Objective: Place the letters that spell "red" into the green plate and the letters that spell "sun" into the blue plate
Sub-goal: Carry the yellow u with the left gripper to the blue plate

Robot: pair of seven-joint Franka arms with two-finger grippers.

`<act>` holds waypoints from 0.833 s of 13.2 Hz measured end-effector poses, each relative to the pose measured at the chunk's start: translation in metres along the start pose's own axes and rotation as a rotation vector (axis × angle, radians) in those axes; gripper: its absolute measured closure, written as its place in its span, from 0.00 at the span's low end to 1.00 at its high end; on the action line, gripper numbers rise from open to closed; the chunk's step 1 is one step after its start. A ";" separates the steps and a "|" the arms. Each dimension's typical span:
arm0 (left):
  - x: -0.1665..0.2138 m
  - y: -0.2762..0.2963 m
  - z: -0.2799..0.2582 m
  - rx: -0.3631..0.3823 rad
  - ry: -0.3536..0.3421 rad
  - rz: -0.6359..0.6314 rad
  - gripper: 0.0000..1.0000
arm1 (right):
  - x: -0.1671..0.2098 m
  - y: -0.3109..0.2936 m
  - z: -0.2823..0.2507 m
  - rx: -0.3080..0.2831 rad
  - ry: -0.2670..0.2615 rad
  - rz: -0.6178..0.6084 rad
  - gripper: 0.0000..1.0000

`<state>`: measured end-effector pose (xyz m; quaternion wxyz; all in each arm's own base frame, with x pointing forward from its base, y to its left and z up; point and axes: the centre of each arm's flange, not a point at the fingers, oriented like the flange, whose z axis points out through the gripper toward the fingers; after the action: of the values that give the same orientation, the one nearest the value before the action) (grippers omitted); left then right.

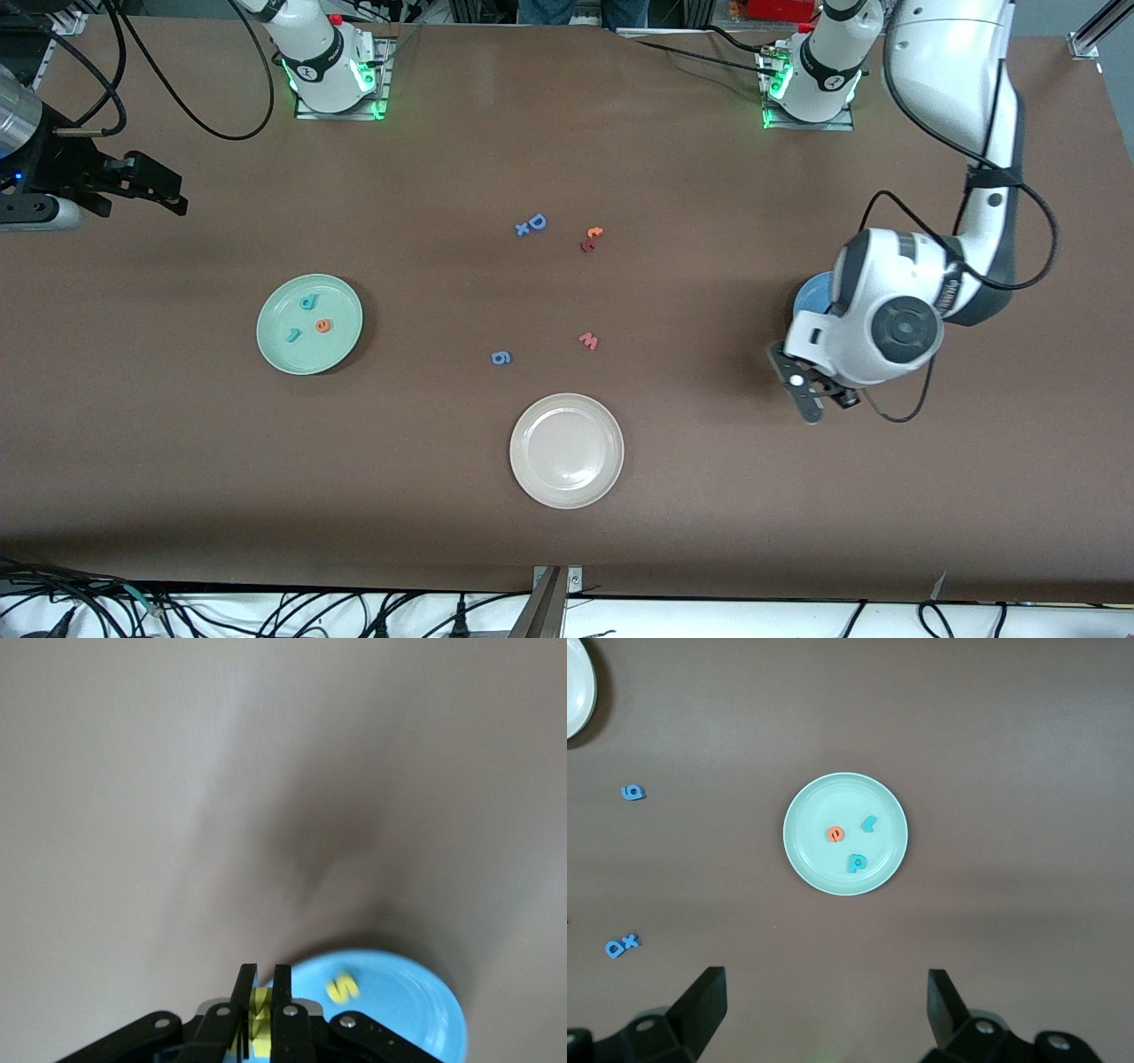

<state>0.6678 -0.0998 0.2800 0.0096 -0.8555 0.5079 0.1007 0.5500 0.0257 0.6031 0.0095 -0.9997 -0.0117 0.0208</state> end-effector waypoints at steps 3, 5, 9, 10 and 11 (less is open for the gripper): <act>-0.047 -0.007 0.042 -0.123 -0.036 -0.207 0.90 | 0.000 0.000 0.000 0.000 0.000 0.000 0.00; -0.067 -0.006 0.068 -0.180 -0.051 -0.278 0.90 | 0.000 0.000 0.000 0.000 -0.001 0.000 0.00; -0.070 -0.005 0.090 -0.203 -0.066 -0.330 0.67 | 0.000 0.000 0.000 0.000 -0.001 0.000 0.00; -0.069 -0.005 0.090 -0.202 -0.067 -0.347 0.57 | 0.000 0.000 0.000 0.000 -0.001 0.000 0.00; -0.069 -0.005 0.090 -0.201 -0.068 -0.361 0.46 | 0.000 0.000 0.000 0.000 -0.001 0.000 0.00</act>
<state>0.6256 -0.0274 0.2041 -0.0407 -0.9254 0.3331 0.1763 0.5501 0.0259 0.6028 0.0095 -0.9997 -0.0119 0.0212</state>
